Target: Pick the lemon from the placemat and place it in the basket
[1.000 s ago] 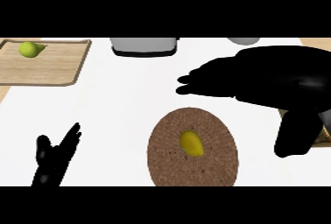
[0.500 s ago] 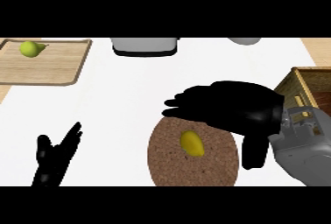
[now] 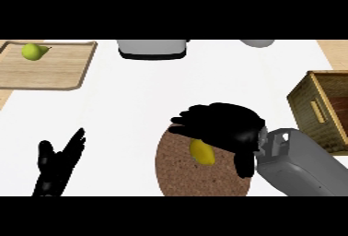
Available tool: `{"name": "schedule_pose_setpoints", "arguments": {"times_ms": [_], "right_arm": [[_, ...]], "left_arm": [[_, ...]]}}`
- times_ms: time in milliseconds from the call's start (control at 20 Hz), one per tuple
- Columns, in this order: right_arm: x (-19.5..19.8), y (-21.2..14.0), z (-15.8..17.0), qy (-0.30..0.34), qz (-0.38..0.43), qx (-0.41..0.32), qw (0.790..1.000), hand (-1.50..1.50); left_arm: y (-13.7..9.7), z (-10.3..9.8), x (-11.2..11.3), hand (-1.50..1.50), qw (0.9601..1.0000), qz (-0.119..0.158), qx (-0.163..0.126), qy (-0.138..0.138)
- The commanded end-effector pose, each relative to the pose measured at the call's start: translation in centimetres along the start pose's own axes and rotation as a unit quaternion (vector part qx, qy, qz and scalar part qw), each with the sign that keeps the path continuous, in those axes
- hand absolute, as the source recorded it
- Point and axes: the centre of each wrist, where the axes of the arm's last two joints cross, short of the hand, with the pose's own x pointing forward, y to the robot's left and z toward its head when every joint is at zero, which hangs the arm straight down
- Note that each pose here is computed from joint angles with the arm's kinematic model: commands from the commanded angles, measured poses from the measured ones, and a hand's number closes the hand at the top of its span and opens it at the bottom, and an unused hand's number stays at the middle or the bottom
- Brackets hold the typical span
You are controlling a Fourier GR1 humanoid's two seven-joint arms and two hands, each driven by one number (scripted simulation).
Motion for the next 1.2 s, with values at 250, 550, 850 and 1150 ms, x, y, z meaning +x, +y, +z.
{"name": "schedule_pose_setpoints", "arguments": {"times_ms": [250,550,850,1150], "right_arm": [[-2.5,3.7,-2.1,-0.008,-0.010,-0.003,1.000,-1.50],[-2.8,4.7,-2.9,0.001,0.001,-0.005,1.000,-1.50],[-1.9,6.1,-5.1,-0.006,-0.011,-0.016,1.000,-1.50],[-2.0,8.0,-5.7,-0.005,0.007,-0.002,1.000,-1.50]], "left_arm": [[-1.1,1.4,-1.4,0.00,0.9995,0.004,-0.005,0.031],[1.2,-0.5,-0.5,0.00,0.9992,0.001,-0.001,0.039],[0.3,0.2,-1.7,0.00,0.9994,0.000,0.012,0.033],[0.8,0.0,-1.6,0.00,0.9995,0.002,0.010,0.028]]}}
